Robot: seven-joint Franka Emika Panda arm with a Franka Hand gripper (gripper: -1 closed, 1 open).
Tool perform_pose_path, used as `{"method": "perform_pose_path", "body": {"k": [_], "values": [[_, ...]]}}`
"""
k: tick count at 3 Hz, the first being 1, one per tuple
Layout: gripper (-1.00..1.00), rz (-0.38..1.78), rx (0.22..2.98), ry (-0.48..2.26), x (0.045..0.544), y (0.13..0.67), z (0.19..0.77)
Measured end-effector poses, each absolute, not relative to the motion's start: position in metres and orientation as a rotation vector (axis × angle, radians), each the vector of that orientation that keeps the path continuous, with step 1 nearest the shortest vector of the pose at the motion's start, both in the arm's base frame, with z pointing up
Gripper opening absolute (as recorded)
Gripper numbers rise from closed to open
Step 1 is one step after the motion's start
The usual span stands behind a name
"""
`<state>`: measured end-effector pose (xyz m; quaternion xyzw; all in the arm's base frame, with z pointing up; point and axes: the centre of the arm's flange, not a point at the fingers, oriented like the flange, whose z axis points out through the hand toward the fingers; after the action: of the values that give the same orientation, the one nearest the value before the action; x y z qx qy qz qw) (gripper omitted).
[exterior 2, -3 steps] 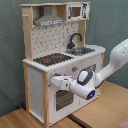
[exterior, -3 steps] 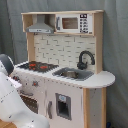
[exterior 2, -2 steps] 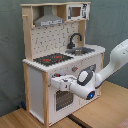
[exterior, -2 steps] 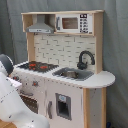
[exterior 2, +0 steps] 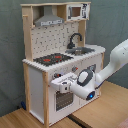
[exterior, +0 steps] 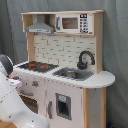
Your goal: Play with the kitchen
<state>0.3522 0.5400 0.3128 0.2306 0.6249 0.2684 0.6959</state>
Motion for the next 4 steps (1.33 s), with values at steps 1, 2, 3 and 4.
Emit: {"method": "perform_pose_path", "body": {"k": [1, 2, 3, 4], "values": [[-1.0, 0.573, 0.494, 1.4, 0.352, 0.54, 0.313], [1.0, 0.572, 0.495, 1.4, 0.353, 0.539, 0.313], [1.0, 0.696, 0.634, 1.386, 0.35, 0.543, 0.326], [1.0, 0.721, 0.711, 1.428, 0.325, 0.542, 0.323]]}}
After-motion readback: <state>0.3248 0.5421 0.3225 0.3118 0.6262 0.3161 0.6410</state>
